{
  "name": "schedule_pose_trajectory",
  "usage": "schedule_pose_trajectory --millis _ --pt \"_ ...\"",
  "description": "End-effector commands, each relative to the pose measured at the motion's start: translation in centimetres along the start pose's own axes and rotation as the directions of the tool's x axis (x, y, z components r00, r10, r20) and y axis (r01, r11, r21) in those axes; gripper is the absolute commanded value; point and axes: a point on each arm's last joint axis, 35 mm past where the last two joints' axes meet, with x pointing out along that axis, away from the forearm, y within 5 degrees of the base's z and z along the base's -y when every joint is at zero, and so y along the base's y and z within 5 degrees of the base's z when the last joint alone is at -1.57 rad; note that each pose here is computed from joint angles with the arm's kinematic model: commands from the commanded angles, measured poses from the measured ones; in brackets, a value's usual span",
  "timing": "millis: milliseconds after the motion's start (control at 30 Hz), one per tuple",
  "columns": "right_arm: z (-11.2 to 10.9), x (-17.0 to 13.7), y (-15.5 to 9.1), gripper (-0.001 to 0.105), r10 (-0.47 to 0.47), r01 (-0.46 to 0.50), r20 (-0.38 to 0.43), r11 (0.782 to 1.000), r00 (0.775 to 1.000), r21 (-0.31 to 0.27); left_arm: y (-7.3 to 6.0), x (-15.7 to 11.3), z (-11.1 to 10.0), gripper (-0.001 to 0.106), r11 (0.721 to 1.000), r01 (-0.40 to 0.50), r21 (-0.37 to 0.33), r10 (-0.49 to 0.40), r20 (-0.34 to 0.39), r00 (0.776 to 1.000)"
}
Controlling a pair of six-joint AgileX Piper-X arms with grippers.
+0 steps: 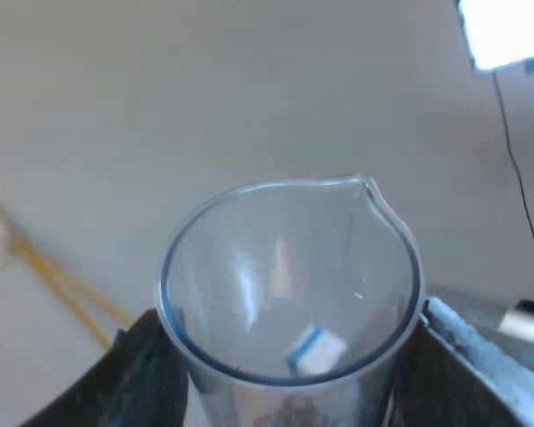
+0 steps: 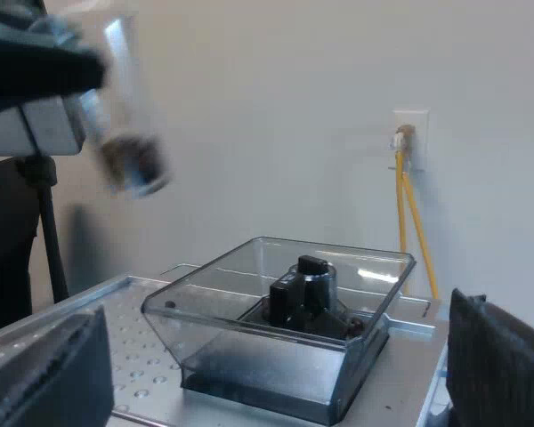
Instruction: Pour the beans into the coffee machine
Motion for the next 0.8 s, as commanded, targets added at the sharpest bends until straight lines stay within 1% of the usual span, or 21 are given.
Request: schedule_pose_trajectory --millis 33,100,133,167,200,267,300,333,367,400,467,500,533,567,633,700,767,800 --pt "0.5 -0.1 -0.2 0.078 -0.008 0.008 0.022 1.0 1.0 -0.005 -0.6 2.7 -0.7 0.004 0.999 0.018 0.045 -0.017 -0.029 0.999" --pt "0.5 -0.1 -0.2 0.078 -0.008 0.008 0.022 1.0 1.0 -0.005 -0.7 3.5 -1.1 0.004 0.998 0.025 0.064 -0.022 -0.039 0.999" --pt "0.5 -0.1 -0.2 0.078 -0.008 0.008 0.022 1.0 1.0 -0.005 -0.9 4.0 -1.3 0.004 0.994 0.02 0.103 -0.015 -0.049 0.999" --pt "0.5 -0.1 -0.2 0.078 -0.008 0.008 0.022 1.0 1.0 -0.005 -0.9 4.1 -1.4 0.004 0.992 0.015 0.122 -0.008 -0.054 0.999" --pt "0.5 -0.1 -0.2 0.078 -0.008 0.008 0.022 1.0 1.0 -0.005 -0.8 4.4 -1.8 0.004 0.987 0.001 0.158 0.01 -0.068 0.998" --pt "0.5 -0.1 -0.2 0.078 -0.008 0.008 0.022 1.0 1.0 -0.005 -0.8 4.6 -1.9 0.004 0.985 -0.004 0.175 0.018 -0.074 0.997" --pt "0.5 -0.1 -0.2 0.078 -0.008 0.008 0.022 1.0 1.0 -0.005 -0.7 5.0 -2.3 0.004 0.963 -0.025 0.268 0.05 -0.087 0.995" --pt "0.5 -0.1 -0.2 0.078 -0.008 0.008 0.022 1.0 1.0 -0.005 -0.7 5.2 -2.5 0.004 0.946 -0.026 0.323 0.059 -0.093 0.994" --pt "0.5 -0.1 -0.2 0.078 -0.008 0.008 0.022 1.0 1.0 -0.005 -0.7 5.3 -2.5 0.004 0.94 -0.026 0.339 0.062 -0.095 0.994" --pt "0.5 -0.1 -0.2 0.078 -0.008 0.008 0.022 1.0 1.0 -0.005 -0.7 5.3 -2.5 0.004 0.926 -0.021 0.378 0.062 -0.096 0.993" --pt "0.5 -0.1 -0.2 0.078 -0.008 0.008 0.022 1.0 1.0 -0.005 -0.7 5.4 -2.6 0.004 0.914 -0.016 0.406 0.062 -0.099 0.993" --pt "0.5 -0.1 -0.2 0.078 -0.008 0.008 0.022 1.0 1.0 -0.005 -0.7 5.4 -2.6 0.004 0.903 -0.014 0.429 0.062 -0.098 0.993" --pt "0.5 -0.1 -0.2 0.078 -0.008 0.008 0.022 1.0 1.0 -0.005 -0.7 5.5 -2.7 0.004 0.882 -0.006 0.472 0.061 -0.101 0.993" --pt "0.5 -0.1 -0.2 0.078 -0.008 0.008 0.022 1.0 1.0 -0.005 -0.7 5.5 -2.7 0.004 0.871 -0.003 0.491 0.061 -0.101 0.993" --pt "0.5 -0.1 -0.2 0.078 -0.008 0.008 0.022 1.0 1.0 -0.005 -0.7 5.6 -2.8 0.004 0.828 0.008 0.561 0.061 -0.103 0.993" --pt "0.5 -0.1 -0.2 0.078 -0.008 0.008 0.022 1.0 1.0 -0.005 -0.7 5.6 -2.8 0.004 0.79 0.019 0.613 0.055 -0.102 0.993" --pt "0.5 -0.1 -0.2 0.078 -0.008 0.008 0.022 1.0 1.0 -0.005 -0.7 5.6 -2.8 0.004 0.767 0.026 0.642 0.051 -0.101 0.994" --pt "0.5 -0.1 -0.2 0.078 -0.008 0.008 0.022 1.0 1.0 -0.005 -0.7 5.6 -2.8 0.004 0.743 0.028 0.668 0.05 -0.097 0.994"
